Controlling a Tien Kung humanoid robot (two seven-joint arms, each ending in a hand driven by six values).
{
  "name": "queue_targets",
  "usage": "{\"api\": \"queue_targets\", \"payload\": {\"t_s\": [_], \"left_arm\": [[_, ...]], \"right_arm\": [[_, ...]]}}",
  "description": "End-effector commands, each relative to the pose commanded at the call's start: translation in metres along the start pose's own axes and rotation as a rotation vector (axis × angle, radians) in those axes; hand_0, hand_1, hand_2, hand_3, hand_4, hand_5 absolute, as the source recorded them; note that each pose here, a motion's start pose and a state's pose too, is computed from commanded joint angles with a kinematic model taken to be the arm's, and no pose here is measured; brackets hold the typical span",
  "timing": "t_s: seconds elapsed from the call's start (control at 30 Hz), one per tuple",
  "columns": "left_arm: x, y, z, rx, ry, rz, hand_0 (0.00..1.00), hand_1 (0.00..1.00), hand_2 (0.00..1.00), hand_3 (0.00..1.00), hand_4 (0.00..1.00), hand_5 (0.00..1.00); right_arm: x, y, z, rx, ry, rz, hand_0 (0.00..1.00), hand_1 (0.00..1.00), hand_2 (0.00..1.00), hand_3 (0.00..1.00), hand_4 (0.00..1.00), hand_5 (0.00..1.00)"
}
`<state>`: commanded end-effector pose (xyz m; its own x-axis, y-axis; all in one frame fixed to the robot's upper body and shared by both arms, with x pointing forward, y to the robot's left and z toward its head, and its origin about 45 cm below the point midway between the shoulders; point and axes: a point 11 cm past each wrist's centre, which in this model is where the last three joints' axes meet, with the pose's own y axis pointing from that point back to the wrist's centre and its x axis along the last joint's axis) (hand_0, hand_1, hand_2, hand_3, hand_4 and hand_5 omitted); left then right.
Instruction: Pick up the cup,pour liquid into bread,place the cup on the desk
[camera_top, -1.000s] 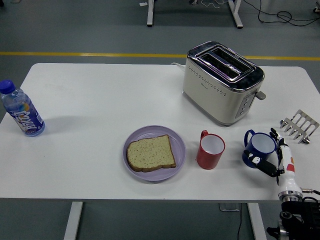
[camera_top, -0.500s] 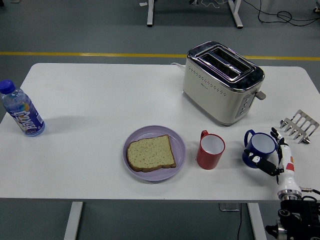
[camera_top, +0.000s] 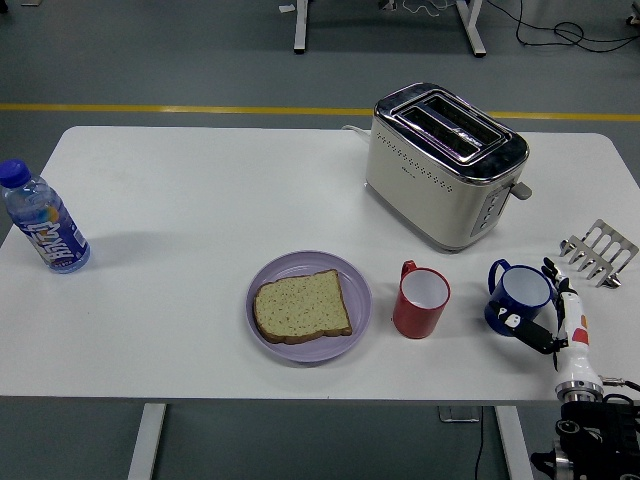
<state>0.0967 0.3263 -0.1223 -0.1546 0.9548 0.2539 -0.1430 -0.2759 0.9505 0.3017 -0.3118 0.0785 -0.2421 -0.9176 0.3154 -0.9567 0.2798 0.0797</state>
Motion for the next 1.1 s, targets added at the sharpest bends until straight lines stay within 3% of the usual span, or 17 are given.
{"api": "queue_targets", "payload": {"t_s": [0.53, 0.57, 0.73, 0.77, 1.1], "left_arm": [[-0.0007, 0.0002, 0.0022, -0.005, 0.005, -0.002, 0.682, 0.683, 0.699, 0.543, 0.254, 0.998], [-0.0007, 0.0002, 0.0022, -0.005, 0.005, -0.002, 0.683, 0.683, 0.699, 0.543, 0.255, 0.998], [-0.0008, 0.0002, 0.0027, -0.006, 0.004, -0.002, 0.683, 0.683, 0.699, 0.543, 0.255, 0.998], [-0.0009, 0.0002, 0.0029, -0.006, 0.004, -0.002, 0.682, 0.683, 0.699, 0.543, 0.256, 0.998], [-0.0010, 0.0003, 0.0039, -0.008, 0.005, -0.002, 0.683, 0.683, 0.699, 0.543, 0.255, 0.998]], "right_arm": [[-0.0011, -0.0043, -0.0016, 0.004, -0.009, 0.007, 0.904, 0.777, 0.867, 0.866, 0.998, 0.092], [-0.0011, -0.0043, -0.0017, 0.004, -0.010, 0.007, 0.872, 0.754, 0.819, 0.843, 0.998, 0.093], [-0.0009, -0.0049, -0.0014, 0.003, -0.014, 0.010, 0.872, 0.754, 0.819, 0.843, 0.998, 0.093], [-0.0010, -0.0050, -0.0012, 0.002, -0.014, 0.010, 0.852, 0.689, 0.753, 0.788, 0.993, 0.090], [-0.0009, -0.0057, 0.0000, -0.006, -0.020, 0.014, 0.835, 0.647, 0.702, 0.743, 0.984, 0.089]]}}
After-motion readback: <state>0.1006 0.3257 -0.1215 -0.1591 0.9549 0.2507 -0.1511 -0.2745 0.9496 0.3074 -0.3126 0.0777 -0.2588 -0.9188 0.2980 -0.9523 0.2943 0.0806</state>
